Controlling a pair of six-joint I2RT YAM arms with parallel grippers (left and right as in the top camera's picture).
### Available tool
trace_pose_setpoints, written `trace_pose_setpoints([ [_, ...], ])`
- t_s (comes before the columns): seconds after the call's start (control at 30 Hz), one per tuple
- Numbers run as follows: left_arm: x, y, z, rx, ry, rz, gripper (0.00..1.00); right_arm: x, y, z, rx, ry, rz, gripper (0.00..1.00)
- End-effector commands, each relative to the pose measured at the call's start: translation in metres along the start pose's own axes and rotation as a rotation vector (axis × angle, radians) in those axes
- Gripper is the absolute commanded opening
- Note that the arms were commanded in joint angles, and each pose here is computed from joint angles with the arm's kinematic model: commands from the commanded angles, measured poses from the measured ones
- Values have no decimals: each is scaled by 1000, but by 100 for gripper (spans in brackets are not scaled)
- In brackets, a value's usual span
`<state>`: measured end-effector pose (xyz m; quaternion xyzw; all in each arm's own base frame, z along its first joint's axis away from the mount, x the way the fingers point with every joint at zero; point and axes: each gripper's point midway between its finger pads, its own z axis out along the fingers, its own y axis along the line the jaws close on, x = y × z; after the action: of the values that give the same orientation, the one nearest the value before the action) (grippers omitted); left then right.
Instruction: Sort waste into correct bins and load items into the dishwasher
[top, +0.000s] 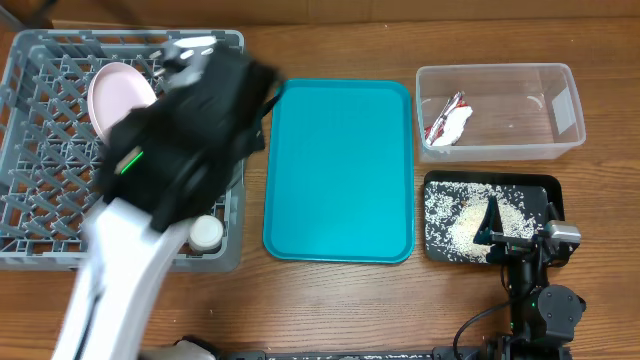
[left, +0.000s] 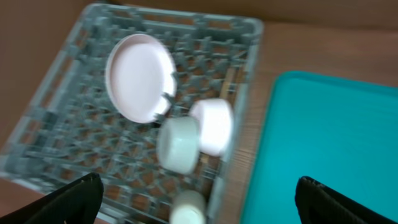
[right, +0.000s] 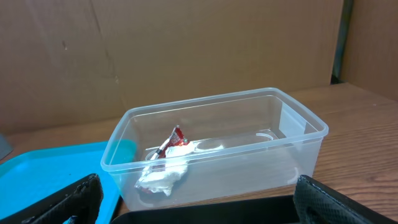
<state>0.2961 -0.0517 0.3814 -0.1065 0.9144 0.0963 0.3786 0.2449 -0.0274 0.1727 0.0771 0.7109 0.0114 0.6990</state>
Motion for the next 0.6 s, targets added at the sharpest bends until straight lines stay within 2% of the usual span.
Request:
trace_pose_setpoints([
  [0.0,16,-18,-37,268,50,-25,100,2,-2,0,8,-3,6,100],
  [0.1,28,-27,-64,432,78,-38,100,2,-2,0,8,-3,6,100],
  [0.13,28,-26,-67,441,72,-38,100,2,-2,0,8,-3,6,100],
  [0.4,32,-18,-70,423,70,-38,100,2,-2,0,9,-3,6,100],
  [0.57,6,-29,-54,399,-49,2,100,2,-2,0,9,-3,6,100],
])
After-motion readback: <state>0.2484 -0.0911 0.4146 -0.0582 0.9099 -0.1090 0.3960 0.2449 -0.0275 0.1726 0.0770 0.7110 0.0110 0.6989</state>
